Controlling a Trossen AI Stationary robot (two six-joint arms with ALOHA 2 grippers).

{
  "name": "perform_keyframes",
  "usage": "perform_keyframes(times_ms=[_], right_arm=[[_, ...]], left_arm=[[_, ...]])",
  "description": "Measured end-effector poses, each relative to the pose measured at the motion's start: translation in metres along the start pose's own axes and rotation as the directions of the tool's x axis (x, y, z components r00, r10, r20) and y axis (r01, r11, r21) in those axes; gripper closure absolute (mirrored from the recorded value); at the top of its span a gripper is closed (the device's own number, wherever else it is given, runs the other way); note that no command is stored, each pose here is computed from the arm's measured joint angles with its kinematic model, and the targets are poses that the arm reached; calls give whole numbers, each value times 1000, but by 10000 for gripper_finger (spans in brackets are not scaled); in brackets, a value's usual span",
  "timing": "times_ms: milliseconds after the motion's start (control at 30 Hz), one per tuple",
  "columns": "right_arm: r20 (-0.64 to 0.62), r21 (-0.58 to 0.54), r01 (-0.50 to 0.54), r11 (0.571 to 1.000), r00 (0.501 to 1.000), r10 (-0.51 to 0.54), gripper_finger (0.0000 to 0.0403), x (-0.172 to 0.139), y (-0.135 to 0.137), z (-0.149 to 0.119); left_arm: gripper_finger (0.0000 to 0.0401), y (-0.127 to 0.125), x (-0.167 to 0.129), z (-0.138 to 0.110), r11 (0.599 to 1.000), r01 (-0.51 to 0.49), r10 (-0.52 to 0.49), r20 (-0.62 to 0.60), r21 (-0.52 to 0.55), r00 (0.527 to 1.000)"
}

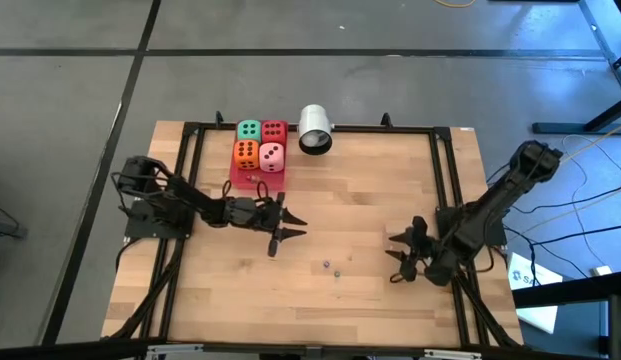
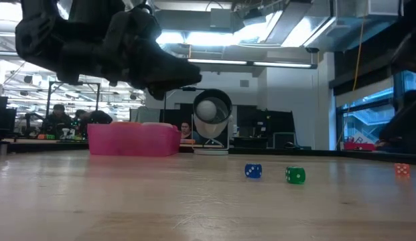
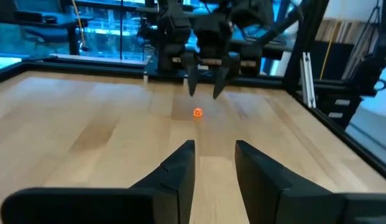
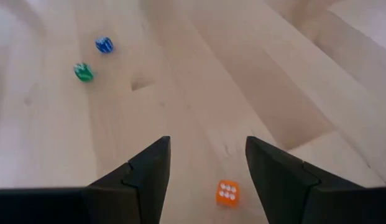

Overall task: Pick & Place Dice
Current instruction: Put the small orange dice into the red bin

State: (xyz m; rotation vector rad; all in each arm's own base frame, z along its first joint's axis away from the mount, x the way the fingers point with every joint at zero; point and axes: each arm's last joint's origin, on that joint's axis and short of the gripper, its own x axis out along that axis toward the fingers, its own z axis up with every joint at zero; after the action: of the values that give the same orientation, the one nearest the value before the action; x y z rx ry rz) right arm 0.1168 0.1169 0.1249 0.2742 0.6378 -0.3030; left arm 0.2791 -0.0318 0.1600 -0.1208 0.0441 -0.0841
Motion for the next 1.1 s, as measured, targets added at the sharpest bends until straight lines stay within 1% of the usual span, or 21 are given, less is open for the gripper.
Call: perform_keyframes(times_ms=[100,267,433,633,833,933,1100], right_arm=[[-1,-12,30,999,1000,-30,192,4,1,-8],[-73,-7,57,998,996,-57,192,9,1,-21],[-97,11,84,996,992,-83,192,13,1,-31],[-69,39,108,993,992,-105,192,15,1,-37],[-53,47,112,993,993,-109,193,17,1,-38],[-52,47,112,993,993,-109,201,17,1,-38],[-53,43,114,993,992,-112,228,17,1,-38]], left_arm=[[297,-4,0,0,1000,17,-17,23,-4,1000],[299,-15,0,3,999,54,-54,62,-4,997],[297,-25,5,8,999,51,-51,75,-2,996],[299,-32,6,10,998,54,-55,83,19,995],[297,-32,6,10,999,37,-38,83,18,996],[298,-32,6,10,999,36,-38,81,21,996],[298,-31,6,8,1000,15,-17,69,26,998]])
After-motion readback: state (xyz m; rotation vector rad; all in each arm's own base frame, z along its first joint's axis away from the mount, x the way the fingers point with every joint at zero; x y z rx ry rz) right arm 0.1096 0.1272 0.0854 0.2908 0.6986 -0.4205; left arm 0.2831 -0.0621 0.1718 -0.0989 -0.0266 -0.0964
